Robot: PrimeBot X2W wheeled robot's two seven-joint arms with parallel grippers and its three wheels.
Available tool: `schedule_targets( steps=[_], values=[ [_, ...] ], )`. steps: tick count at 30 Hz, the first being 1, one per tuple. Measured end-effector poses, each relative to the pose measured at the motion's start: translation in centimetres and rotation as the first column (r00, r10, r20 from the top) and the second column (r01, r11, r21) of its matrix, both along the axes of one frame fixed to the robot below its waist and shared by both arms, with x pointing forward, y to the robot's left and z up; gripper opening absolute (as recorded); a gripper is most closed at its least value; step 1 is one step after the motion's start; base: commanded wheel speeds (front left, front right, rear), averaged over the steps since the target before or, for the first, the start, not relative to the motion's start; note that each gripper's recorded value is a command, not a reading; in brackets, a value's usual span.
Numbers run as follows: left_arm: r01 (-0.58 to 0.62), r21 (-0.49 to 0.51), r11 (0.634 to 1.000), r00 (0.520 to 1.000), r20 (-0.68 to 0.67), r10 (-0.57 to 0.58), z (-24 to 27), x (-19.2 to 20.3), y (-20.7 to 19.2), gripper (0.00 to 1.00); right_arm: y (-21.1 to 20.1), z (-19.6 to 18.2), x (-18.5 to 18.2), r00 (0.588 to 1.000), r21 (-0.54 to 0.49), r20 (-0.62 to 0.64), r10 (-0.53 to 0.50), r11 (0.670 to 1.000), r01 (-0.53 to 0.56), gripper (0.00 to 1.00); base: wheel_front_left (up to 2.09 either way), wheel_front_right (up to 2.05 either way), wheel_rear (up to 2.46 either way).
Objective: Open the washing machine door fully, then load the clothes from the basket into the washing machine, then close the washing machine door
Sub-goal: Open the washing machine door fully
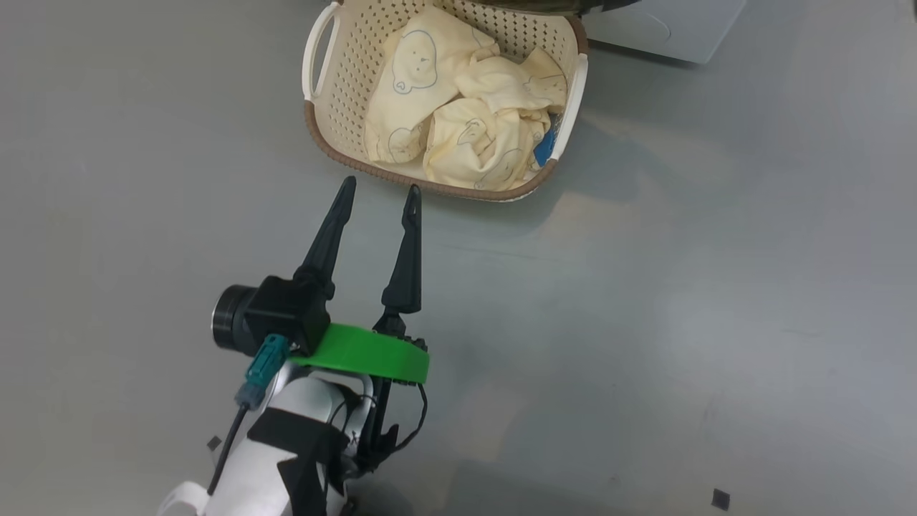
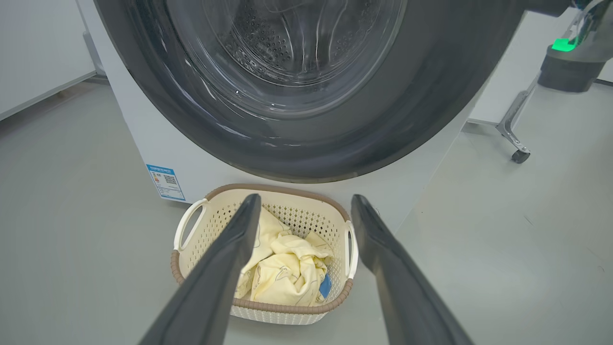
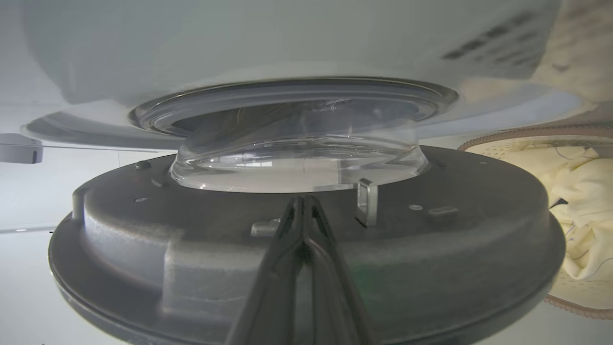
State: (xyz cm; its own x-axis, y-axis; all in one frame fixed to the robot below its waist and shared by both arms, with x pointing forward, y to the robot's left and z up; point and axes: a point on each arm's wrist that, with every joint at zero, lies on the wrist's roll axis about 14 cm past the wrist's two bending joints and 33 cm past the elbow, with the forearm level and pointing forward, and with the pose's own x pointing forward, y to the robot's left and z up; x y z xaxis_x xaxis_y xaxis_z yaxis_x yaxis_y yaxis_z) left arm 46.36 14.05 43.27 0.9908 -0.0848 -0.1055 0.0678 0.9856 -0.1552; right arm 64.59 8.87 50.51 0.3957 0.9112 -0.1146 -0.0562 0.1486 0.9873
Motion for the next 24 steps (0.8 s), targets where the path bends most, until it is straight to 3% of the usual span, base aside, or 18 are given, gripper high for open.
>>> schedule_targets(
  steps=[24],
  values=[
    [0.009,-0.016,1.000,0.999,0.050,-0.008,2.5,-1.4,-0.6,1.00,0.8,-1.3,-7.0,0.987,-0.054,-0.057,0.150,0.987,-0.153,0.00,0.00,0.00,0.00]
  ],
)
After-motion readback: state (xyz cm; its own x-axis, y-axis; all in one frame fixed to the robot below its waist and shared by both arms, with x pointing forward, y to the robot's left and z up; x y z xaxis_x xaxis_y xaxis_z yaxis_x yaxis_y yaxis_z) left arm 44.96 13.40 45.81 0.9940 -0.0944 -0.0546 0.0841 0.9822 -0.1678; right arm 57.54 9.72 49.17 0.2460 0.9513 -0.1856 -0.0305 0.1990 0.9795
